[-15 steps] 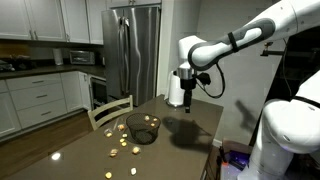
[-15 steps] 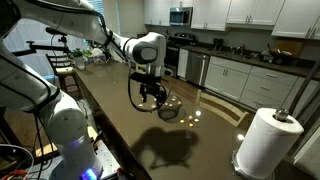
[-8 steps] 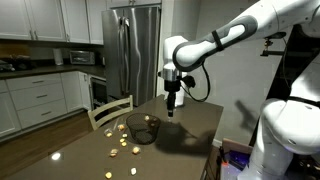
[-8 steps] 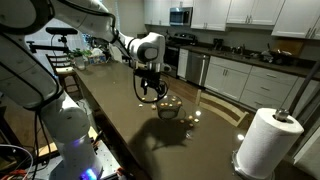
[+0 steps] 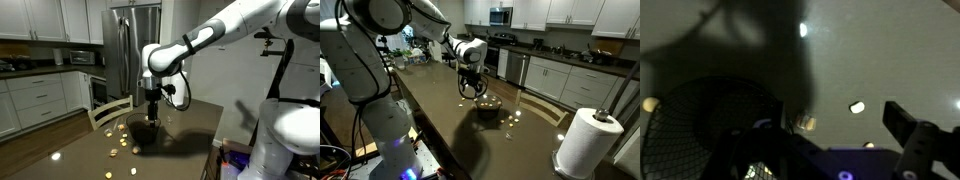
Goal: Get a sweet from the table and put it in the black basket
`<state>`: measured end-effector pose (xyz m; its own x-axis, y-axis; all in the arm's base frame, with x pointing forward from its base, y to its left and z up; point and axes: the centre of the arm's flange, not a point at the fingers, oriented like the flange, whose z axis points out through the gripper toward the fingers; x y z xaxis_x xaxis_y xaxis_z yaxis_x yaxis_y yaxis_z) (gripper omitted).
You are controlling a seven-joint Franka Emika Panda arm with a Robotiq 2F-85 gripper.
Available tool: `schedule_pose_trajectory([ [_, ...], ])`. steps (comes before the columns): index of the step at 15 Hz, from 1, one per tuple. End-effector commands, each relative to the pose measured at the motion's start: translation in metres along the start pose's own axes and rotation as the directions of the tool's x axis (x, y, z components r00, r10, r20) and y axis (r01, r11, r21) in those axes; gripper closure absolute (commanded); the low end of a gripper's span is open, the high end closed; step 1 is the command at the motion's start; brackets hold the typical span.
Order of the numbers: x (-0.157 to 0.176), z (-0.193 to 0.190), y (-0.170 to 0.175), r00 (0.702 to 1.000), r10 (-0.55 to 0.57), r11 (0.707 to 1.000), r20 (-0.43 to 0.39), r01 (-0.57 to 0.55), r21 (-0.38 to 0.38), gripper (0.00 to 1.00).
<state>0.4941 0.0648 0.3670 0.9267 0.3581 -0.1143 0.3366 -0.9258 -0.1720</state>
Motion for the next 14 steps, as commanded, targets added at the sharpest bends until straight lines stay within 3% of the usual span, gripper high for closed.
schedule_pose_trajectory([
  [1,0.052,0.022,-0.010,0.997,-0.064,0.995,0.054,0.059,0.079,0.00],
  [8,0.095,0.064,-0.042,0.984,-0.123,0.989,0.131,0.110,0.100,0.00],
  [14,0.096,0.089,-0.057,0.981,-0.161,0.987,0.111,0.162,-0.004,0.00],
])
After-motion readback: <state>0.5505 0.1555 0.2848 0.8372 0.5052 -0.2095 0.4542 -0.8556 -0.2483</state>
